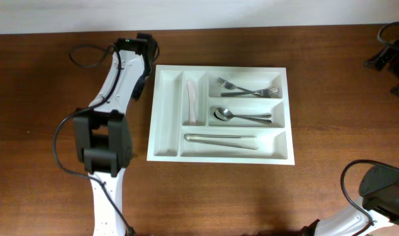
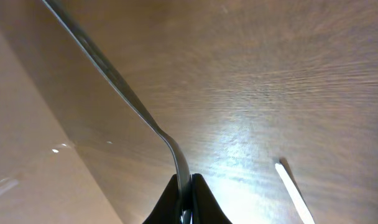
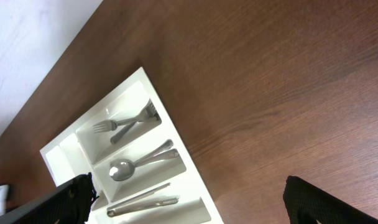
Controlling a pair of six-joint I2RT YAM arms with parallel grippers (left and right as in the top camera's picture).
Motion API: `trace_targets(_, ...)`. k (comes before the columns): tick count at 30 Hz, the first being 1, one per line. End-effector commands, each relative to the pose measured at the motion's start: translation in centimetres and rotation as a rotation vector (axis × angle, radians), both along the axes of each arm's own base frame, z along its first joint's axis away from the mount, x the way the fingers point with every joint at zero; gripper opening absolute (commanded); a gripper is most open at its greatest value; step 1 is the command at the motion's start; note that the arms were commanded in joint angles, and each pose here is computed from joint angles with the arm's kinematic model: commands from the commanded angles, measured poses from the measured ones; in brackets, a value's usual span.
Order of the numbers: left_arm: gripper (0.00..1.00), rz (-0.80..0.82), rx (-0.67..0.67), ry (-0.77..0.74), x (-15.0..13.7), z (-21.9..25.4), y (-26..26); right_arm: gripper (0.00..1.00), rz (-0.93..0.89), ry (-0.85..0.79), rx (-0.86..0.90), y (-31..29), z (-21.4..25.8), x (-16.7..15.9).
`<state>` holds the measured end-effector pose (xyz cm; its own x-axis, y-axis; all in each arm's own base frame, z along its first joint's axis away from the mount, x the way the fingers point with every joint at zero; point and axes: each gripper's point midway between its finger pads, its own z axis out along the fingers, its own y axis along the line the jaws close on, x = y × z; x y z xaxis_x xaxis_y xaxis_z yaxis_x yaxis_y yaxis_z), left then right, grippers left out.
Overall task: Pack container
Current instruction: 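Carry the small spoon into the tray's left compartment and release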
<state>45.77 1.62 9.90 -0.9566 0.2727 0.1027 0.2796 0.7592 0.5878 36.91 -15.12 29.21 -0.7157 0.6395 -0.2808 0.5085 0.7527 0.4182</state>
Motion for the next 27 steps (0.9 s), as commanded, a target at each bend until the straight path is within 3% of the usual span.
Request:
trace_targets(1, 0.02, -0.039, -0.145, -0.204, -0.1, 8.0, -3.9, 0.99, 0.004, 0.0, 0.018, 0.2, -0.2, 0.1)
trace_targets(6, 0.02, -0.088, -0.416, -0.21, -1.4, 9.0, -9.8, 0.99, 0.004, 0.0, 0.018, 0.2, -0.2, 0.1)
trace_targets(10, 0.02, -0.094, -0.586, -0.108, -2.7, 6.3, -13.1, 0.99, 0.004, 0.0, 0.018, 0.2, -0.2, 0.1)
trace_targets(17, 0.02, -0.084, -0.7, 0.005, -4.7, 2.9, -15.3, 0.99, 0.004, 0.0, 0.018, 0.2, -0.2, 0.1)
trace_targets(27, 0.02, -0.082, -0.688, 0.116, -7.5, 0.2, -16.2, 0.99, 0.004, 0.0, 0.018, 0.2, -0.2, 0.1)
